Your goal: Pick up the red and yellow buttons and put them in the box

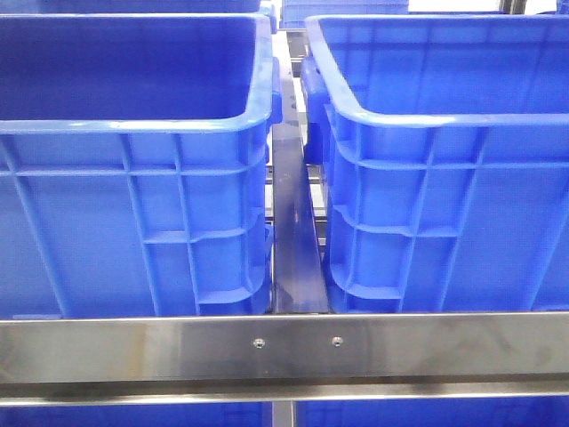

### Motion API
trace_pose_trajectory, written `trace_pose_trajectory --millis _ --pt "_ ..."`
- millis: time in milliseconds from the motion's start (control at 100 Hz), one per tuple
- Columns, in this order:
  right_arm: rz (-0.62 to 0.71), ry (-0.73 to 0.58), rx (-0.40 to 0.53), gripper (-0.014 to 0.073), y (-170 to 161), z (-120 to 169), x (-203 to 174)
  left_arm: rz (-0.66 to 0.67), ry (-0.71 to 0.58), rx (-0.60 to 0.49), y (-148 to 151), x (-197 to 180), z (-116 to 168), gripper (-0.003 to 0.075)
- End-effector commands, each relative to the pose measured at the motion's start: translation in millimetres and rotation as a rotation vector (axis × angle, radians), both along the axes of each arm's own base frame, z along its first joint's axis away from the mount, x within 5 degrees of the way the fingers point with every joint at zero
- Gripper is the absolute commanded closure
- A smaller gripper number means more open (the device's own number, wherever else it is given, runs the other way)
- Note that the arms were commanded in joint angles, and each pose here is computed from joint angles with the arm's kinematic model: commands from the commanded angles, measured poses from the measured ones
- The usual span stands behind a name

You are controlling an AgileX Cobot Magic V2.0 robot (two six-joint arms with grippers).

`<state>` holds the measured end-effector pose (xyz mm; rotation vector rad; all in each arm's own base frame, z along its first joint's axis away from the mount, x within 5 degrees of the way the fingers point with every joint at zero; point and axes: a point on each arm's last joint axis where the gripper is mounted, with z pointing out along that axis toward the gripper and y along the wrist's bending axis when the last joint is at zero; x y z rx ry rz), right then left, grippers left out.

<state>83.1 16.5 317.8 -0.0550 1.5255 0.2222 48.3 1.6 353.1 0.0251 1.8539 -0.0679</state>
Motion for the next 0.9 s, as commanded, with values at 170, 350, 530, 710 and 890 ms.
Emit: trace_pose_trajectory --millis 170,350,530,710,890 --pt "-0.019 -0.035 0.016 0.0664 -1.8 9.9 -0.3 -0.004 -0.088 -0.015 -0.8 1.8 13.2 0.0739" --pt "-0.024 -0.036 0.016 0.0664 -2.3 10.0 -0.2 -0.004 -0.088 -0.015 -0.8 1.8 13.2 0.0739" --pt "-0.024 -0.036 0.016 0.0664 -2.3 10.0 -0.2 -0.004 -0.088 -0.015 -0.8 1.8 13.2 0.0739" --pt "-0.027 -0.037 0.017 0.0664 -2.6 10.1 -0.2 -0.004 -0.088 -0.015 -0.8 1.8 13.2 0.0739" --pt "-0.046 -0.026 -0.063 0.0664 -3.8 7.9 -1.3 -0.004 -0.088 -0.015 -0.8 1.8 13.2 0.0739"
